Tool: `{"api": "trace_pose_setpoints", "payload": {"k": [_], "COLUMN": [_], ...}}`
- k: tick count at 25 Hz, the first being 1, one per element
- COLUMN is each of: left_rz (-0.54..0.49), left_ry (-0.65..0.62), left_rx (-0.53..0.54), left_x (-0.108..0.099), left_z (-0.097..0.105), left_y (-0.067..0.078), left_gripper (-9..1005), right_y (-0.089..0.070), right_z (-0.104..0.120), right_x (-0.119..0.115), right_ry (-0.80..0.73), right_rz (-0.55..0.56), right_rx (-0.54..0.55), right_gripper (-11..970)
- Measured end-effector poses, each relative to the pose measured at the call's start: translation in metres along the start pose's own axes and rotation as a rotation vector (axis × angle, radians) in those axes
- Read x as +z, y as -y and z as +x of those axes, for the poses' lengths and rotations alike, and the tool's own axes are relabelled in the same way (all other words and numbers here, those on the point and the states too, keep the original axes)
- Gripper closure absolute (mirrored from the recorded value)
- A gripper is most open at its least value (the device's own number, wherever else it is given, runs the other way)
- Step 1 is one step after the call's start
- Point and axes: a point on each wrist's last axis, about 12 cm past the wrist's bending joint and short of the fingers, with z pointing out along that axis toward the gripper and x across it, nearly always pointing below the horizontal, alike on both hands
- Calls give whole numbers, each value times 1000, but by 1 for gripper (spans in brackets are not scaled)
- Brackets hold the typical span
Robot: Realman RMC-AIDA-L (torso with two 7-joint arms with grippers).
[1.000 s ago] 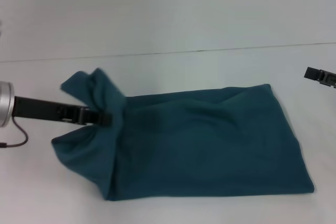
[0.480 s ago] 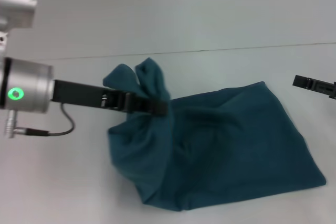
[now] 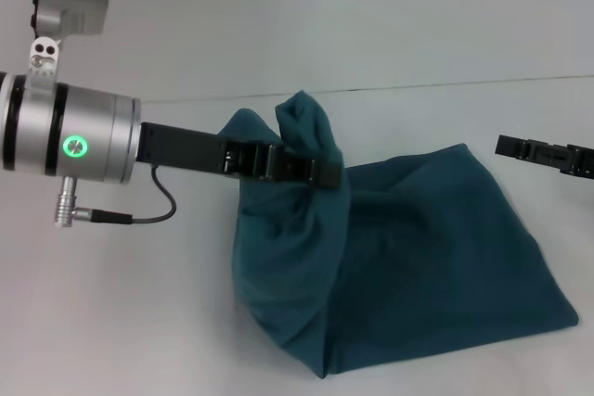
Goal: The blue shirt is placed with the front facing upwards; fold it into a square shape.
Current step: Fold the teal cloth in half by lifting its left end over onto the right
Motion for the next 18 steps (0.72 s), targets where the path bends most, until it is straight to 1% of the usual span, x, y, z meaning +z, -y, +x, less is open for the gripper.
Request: {"api": "trace_pose_setpoints", "payload": {"k": [11, 13, 18], "left_rz": [51, 58, 48], "left_ry": [60, 68, 98], "left_rx": [-20, -34, -67], "left_x": [15, 20, 34], "left_z": [-12, -12, -7], "left_y": [4, 3, -7], "left_gripper": [943, 943, 942], "right_y": [-1, -1, -1], "right_z": [-6, -7, -6], "right_x": [-1, 0, 1], "right_ry": [-1, -3, -8], "right_rz": [-4, -6, -7], "right_rx": [-22, -24, -26], "right_gripper": [38, 38, 38]}}
